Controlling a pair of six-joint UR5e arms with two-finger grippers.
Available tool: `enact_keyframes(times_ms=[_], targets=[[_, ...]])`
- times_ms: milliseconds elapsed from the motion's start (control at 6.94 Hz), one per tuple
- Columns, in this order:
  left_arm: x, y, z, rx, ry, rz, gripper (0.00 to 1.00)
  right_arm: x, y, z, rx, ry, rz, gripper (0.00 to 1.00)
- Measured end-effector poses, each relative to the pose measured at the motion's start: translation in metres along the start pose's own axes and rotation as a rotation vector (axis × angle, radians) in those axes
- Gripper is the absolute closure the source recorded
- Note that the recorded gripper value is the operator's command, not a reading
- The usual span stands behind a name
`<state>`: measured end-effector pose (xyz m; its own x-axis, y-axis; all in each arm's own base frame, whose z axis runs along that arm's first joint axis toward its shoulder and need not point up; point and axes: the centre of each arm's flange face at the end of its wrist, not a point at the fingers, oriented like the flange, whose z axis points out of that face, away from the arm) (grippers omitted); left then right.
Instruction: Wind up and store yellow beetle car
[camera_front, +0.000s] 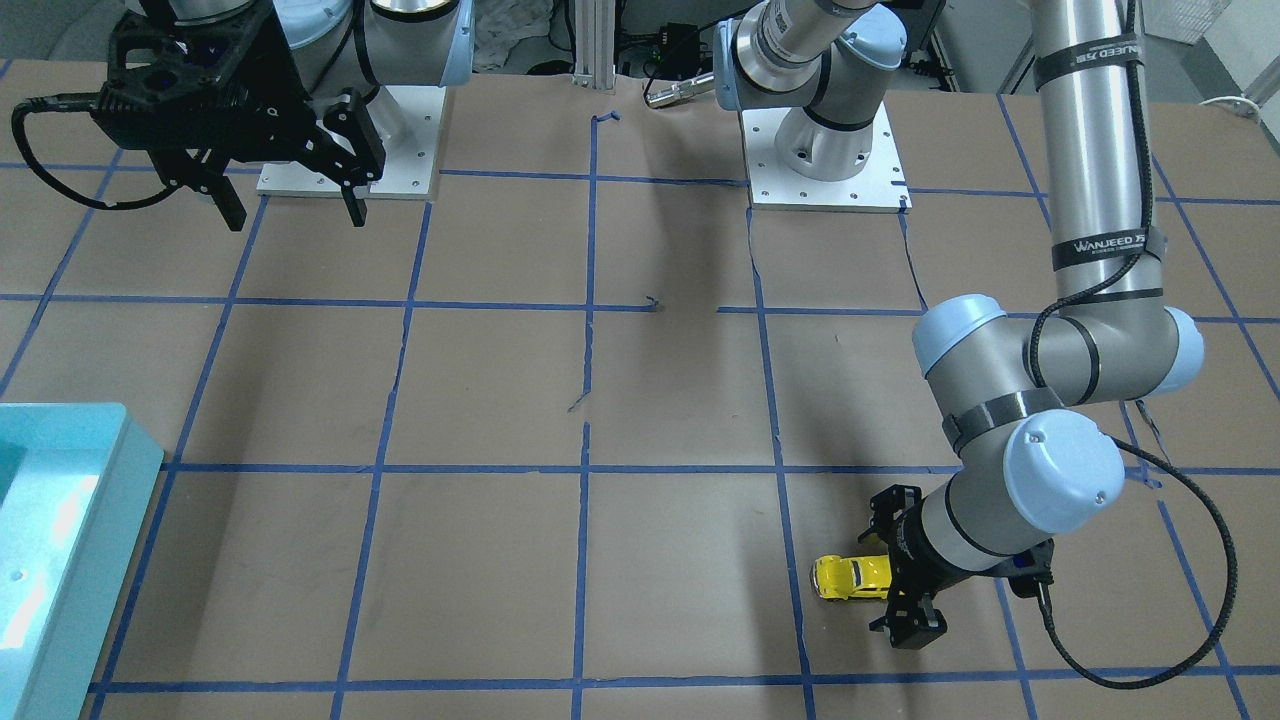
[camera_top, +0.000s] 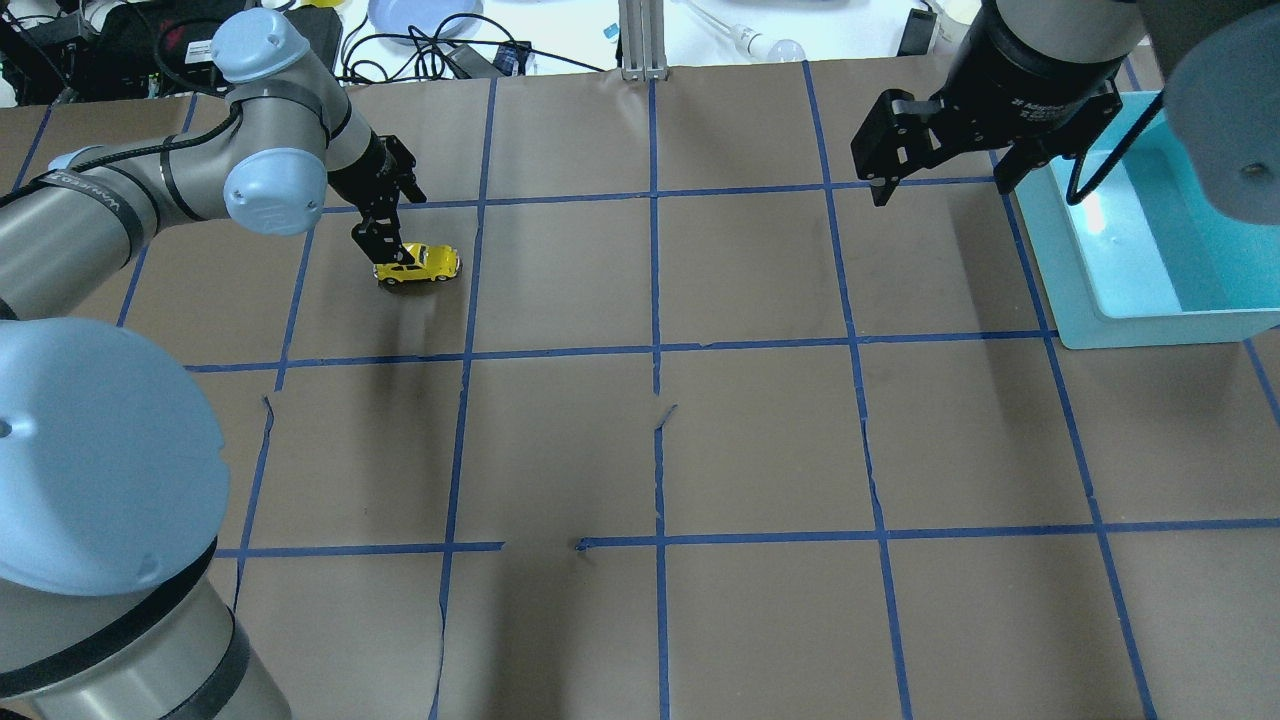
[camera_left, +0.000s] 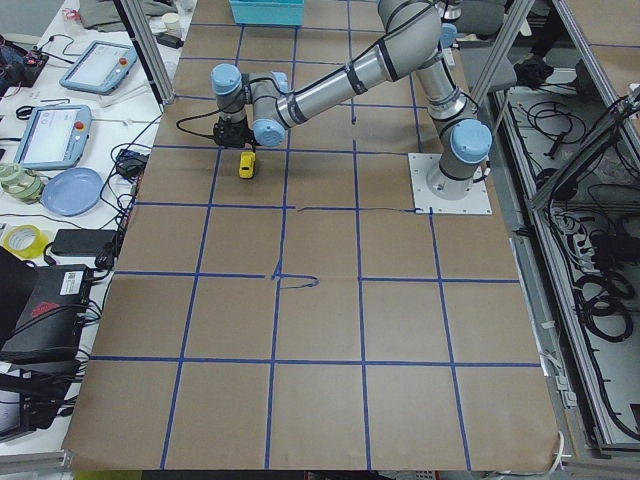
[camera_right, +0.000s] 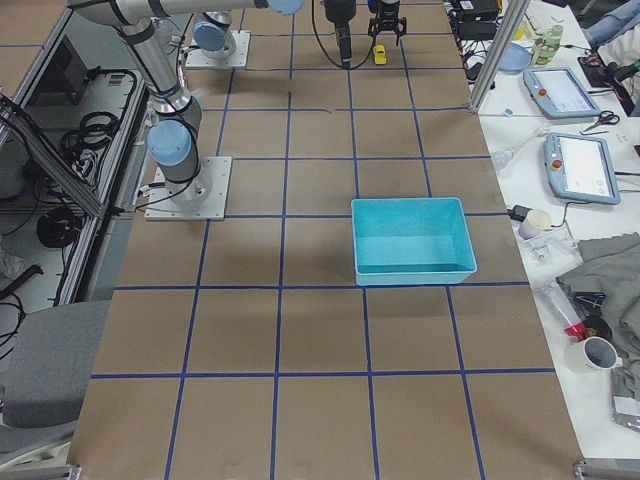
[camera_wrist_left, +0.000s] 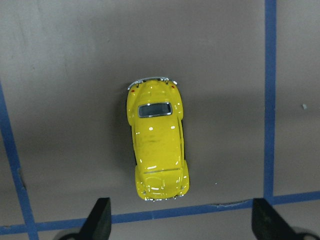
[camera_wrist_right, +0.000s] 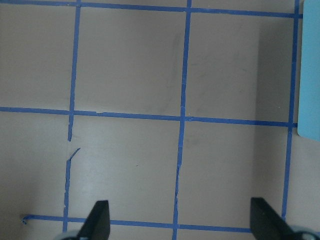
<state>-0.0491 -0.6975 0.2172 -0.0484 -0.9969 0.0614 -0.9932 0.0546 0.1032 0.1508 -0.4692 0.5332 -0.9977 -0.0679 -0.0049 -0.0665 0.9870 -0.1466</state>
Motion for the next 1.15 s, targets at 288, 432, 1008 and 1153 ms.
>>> enact_keyframes(times_ms=[288,432,1008,1153], targets=[[0.000,-0.006,0.012,0.001,-0.014,-0.008,0.04,0.000,0.000,0.000,0.000,0.000,0.000,0.00],[-0.003,-0.008,0.018,0.001,-0.027,-0.011,0.04,-0.001,0.000,0.000,0.000,-0.001,-0.001,0.00],[-0.013,-0.018,0.029,-0.005,-0.050,-0.031,1.00,-0.001,0.000,0.000,0.000,-0.001,-0.002,0.00],[-0.011,-0.019,0.024,-0.005,-0.040,-0.032,1.00,-0.001,0.001,0.000,-0.001,-0.001,-0.002,0.00]])
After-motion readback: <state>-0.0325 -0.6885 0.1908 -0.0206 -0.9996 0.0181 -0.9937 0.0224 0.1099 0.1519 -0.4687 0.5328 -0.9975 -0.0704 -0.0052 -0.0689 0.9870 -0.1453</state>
